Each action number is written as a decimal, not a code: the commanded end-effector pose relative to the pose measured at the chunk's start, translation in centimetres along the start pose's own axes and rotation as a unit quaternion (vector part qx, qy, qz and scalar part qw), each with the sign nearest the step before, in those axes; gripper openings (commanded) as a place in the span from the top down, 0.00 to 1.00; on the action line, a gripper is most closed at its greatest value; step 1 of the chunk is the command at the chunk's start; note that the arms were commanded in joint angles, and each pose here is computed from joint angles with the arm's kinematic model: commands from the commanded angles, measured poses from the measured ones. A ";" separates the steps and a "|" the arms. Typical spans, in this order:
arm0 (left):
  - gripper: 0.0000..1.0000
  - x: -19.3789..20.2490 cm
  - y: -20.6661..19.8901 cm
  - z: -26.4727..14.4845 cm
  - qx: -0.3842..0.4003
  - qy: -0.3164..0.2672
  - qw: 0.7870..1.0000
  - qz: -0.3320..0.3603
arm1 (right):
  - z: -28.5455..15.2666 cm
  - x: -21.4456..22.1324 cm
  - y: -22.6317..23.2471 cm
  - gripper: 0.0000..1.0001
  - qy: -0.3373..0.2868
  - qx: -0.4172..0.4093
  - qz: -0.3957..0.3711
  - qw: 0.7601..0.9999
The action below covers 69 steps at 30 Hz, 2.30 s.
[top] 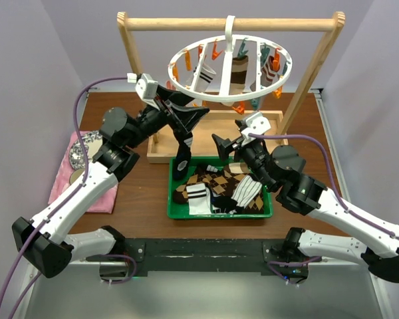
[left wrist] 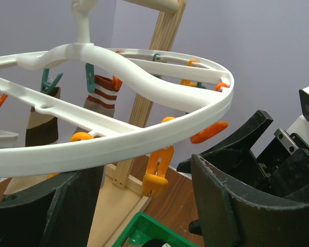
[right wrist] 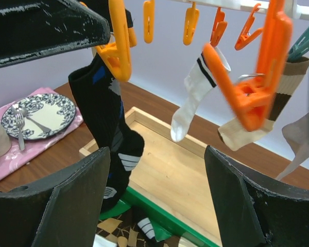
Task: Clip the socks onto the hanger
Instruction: Open the clamp at the hanger.
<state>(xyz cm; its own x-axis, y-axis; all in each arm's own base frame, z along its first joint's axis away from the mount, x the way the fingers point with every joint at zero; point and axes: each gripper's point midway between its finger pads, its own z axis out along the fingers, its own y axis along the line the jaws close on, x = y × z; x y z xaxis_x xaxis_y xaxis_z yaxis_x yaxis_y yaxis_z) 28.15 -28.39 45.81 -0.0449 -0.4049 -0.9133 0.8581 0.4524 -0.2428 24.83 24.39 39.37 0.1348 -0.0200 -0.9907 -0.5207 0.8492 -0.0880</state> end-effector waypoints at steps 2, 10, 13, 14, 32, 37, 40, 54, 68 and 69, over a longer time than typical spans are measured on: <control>0.38 -4.0 -1.4 0.9 0.023 -0.045 0.999 0.002 | 0.1 -3.0 -0.2 0.22 -0.039 0.002 0.014 0.999; 0.58 -4.3 -1.7 0.6 0.024 -0.044 0.999 0.003 | 1.2 -3.7 1.5 0.21 -0.073 -0.027 0.046 0.996; 0.62 -4.0 -1.5 0.2 0.018 -0.041 0.999 0.001 | 2.2 -4.2 2.7 0.22 -0.095 -0.043 0.065 0.992; 0.63 -4.2 -1.6 0.0 0.017 -0.042 0.999 0.003 | 2.5 -4.1 2.9 0.23 -0.098 -0.043 0.070 0.992; 0.43 -3.8 0.8 -2.9 -0.044 -0.046 0.998 -0.006 | 4.8 -3.8 3.7 0.25 -0.117 -0.035 0.046 0.991; 0.41 -4.4 -0.1 -2.8 -0.030 -0.048 0.998 -0.040 | 4.9 -2.2 3.7 0.27 -0.097 -0.032 0.034 0.994; 0.40 -4.5 -0.4 -2.8 -0.028 -0.046 0.997 -0.061 | 5.2 -1.5 3.8 0.27 -0.088 -0.030 0.024 0.995; 0.37 -4.1 0.2 -2.4 -0.038 -0.041 0.996 -0.065 | 2.8 0.8 3.4 0.30 -0.053 -0.040 0.021 0.998; 0.38 -2.3 6.0 -2.5 -0.141 -0.034 0.989 -0.029 | -6.0 -8.0 1.5 0.27 -0.070 -0.048 0.001 0.996; 0.38 -2.3 6.6 -2.4 -0.152 -0.035 0.988 -0.020 | -5.9 -8.7 1.1 0.26 -0.080 -0.039 0.001 0.996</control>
<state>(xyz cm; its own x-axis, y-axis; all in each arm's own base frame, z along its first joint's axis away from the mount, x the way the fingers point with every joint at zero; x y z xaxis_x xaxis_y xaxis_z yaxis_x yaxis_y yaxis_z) 30.82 -23.94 45.04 -0.1170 -0.4916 -0.8629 0.7131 0.5632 -0.4176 17.28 25.70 43.88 0.2050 0.0660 -0.9765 -0.6783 0.7289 -0.0931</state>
